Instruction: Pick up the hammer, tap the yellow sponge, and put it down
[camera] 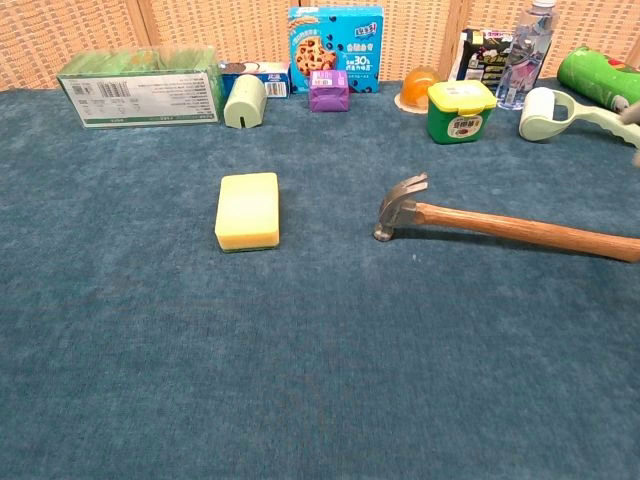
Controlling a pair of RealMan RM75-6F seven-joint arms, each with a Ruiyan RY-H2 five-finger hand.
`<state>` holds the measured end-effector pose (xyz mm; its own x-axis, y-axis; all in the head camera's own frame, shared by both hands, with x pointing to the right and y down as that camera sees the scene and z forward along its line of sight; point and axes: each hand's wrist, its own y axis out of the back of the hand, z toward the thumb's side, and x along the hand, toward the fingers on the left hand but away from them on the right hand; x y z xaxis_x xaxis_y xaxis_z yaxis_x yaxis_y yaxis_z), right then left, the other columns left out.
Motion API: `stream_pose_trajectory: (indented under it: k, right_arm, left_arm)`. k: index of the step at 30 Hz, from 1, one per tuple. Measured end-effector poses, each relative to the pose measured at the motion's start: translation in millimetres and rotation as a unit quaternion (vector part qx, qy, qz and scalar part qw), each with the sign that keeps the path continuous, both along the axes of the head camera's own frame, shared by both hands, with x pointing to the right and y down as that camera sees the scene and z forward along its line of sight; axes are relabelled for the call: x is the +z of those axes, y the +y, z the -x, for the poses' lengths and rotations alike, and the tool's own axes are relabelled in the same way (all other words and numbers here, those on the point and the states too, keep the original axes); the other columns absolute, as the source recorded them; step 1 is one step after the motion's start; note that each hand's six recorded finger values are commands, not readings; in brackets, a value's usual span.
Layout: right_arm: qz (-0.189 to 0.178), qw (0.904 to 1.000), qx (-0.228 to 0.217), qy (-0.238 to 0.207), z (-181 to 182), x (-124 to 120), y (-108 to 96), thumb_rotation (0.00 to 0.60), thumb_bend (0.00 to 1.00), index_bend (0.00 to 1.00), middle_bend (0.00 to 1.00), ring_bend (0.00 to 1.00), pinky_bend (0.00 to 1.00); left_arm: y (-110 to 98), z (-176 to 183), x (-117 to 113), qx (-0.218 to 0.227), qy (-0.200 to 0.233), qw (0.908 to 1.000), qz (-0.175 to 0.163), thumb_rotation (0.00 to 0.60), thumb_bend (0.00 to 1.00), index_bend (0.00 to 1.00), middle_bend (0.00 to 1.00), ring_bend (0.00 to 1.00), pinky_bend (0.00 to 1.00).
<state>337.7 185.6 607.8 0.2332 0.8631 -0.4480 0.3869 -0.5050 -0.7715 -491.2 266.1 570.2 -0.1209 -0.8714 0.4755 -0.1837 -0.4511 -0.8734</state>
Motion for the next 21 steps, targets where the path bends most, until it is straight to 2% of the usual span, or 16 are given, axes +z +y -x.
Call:
stream_pose_trajectory:
  k: [9,14,21]
  right_arm:
    - [0.055,0.9979,-0.031,0.015,49,38,-23,0.600,0.36,0.17,0.35,0.33,0.38]
    - [0.083,0.9949,-0.041,0.041,73,62,-34,0.600,0.36,0.17,0.35,0.32,0.37]
    - [0.102,0.9905,-0.059,0.072,97,82,-41,0.600,0.36,0.18,0.35,0.32,0.37]
  left_arm:
    - [-3,11,9,-0.005,0.001,0.9999,0.013,0.600,0.22,0.33,0.18,0.07,0.13]
    - [-4,18,13,-0.010,0.003,0.9998,0.017,0.600,0.22,0.33,0.18,0.07,0.13]
    - [-4,27,14,-0.018,0.005,0.9997,0.017,0.600,0.22,0.33,0.18,0.07,0.13]
